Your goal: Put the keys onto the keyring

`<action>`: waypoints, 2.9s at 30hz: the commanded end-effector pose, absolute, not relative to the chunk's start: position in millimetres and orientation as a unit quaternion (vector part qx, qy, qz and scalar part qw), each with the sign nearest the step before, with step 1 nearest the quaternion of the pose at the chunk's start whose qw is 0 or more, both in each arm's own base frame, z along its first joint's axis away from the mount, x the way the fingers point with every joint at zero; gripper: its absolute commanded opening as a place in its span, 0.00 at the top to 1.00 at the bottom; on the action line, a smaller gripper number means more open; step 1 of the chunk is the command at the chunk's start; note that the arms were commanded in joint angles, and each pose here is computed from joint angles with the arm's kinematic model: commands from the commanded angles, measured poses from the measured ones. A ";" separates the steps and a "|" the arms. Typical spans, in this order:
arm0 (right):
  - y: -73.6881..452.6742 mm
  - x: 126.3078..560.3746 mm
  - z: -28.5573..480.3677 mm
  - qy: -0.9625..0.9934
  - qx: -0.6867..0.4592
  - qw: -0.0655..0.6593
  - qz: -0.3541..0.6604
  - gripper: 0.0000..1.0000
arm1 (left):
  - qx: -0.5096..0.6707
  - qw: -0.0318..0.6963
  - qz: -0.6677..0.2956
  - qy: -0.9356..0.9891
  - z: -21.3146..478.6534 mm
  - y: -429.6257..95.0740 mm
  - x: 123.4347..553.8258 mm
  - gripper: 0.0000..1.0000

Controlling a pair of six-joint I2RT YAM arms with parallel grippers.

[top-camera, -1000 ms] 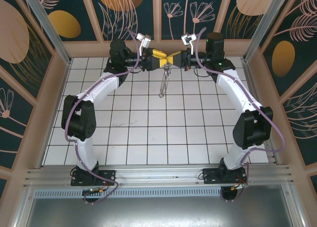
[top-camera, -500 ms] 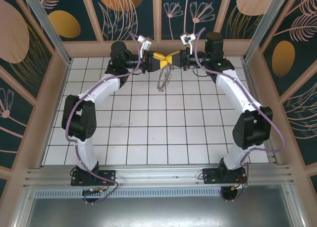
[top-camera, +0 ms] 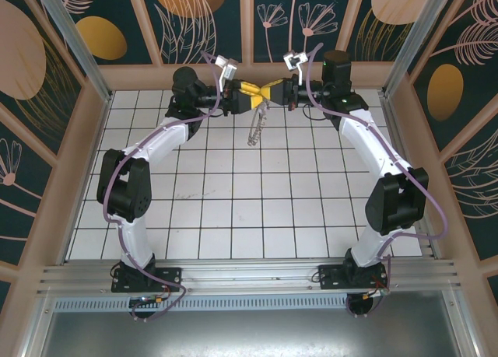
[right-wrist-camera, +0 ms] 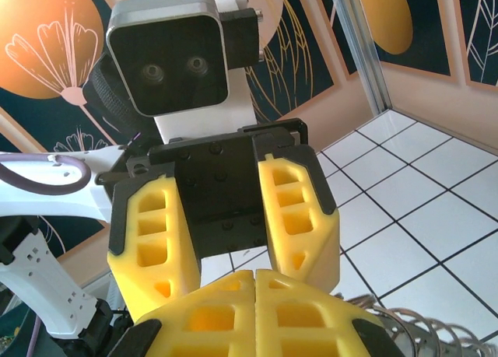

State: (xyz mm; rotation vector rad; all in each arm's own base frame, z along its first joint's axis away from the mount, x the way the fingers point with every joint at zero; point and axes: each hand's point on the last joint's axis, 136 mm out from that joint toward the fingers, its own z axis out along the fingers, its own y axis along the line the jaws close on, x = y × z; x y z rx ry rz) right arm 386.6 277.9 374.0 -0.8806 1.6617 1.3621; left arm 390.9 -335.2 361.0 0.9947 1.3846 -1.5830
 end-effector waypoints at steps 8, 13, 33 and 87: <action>277.1 377.6 396.8 0.628 -0.372 0.424 0.536 1.00 | 0.410 0.414 -0.627 0.517 382.2 -333.8 379.2 0.82; 277.6 379.1 397.1 0.628 -0.370 0.424 0.538 1.00 | 0.411 0.412 -0.629 0.515 381.8 -333.3 376.9 0.99; 221.4 378.3 418.0 0.635 -0.242 0.535 0.503 0.57 | 0.334 0.490 -0.651 0.474 432.4 -317.5 376.7 1.00; 299.0 345.9 386.5 0.628 -0.323 0.506 0.496 1.00 | 0.298 0.499 -0.678 0.450 442.5 -309.0 373.8 1.00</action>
